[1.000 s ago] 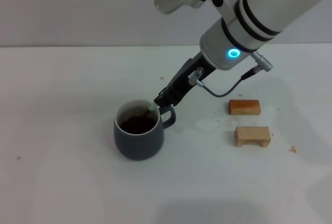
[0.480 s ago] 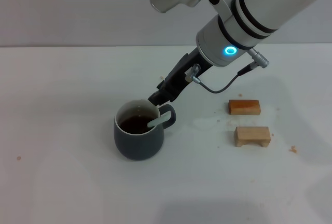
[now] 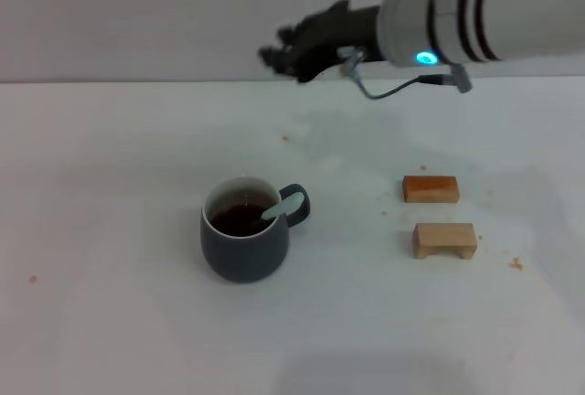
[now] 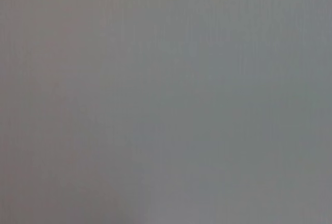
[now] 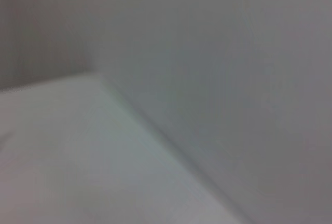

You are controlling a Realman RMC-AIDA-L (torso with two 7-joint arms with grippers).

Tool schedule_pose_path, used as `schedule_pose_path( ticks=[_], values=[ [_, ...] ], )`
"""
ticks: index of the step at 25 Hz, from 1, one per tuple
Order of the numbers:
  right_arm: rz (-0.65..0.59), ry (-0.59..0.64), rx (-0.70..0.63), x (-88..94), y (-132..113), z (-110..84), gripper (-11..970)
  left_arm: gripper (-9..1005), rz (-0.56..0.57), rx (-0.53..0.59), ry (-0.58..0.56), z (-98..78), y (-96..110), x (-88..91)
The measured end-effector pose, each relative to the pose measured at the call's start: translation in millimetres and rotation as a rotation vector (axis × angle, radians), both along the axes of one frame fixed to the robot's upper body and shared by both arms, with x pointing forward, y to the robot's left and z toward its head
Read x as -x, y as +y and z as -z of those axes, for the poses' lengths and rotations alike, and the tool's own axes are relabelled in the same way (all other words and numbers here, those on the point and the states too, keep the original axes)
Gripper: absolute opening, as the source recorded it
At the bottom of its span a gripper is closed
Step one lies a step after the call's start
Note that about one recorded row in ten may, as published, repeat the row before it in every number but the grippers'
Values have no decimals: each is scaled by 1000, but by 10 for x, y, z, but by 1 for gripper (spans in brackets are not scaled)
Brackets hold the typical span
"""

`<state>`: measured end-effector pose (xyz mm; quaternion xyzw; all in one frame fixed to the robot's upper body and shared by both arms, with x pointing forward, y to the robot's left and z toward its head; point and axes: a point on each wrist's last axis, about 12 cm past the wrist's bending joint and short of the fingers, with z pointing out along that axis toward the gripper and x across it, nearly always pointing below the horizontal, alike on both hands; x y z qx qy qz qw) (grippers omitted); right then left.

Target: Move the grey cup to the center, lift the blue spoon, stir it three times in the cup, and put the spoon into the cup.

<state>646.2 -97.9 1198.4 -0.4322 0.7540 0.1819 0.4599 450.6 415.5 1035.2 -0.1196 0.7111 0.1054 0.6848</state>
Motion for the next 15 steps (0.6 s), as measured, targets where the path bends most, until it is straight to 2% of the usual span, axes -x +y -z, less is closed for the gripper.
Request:
schedule_pose_path(
  ticks=[3, 6, 11, 15],
  values=[
    [70, -110, -55, 36, -177, 91, 328, -2, 3, 2, 3, 2, -6, -17],
    [163, -228, -86, 165, -362, 211, 328, -2, 6, 5, 10, 12, -18, -33],
    [283, -374, -86, 520, -584, 339, 329, -2, 13, 17, 20, 27, -39, -51],
    [458, -421, -80, 781, -946, 497, 329, -2, 21, 41, 17, 33, -54, -81]
  ],
)
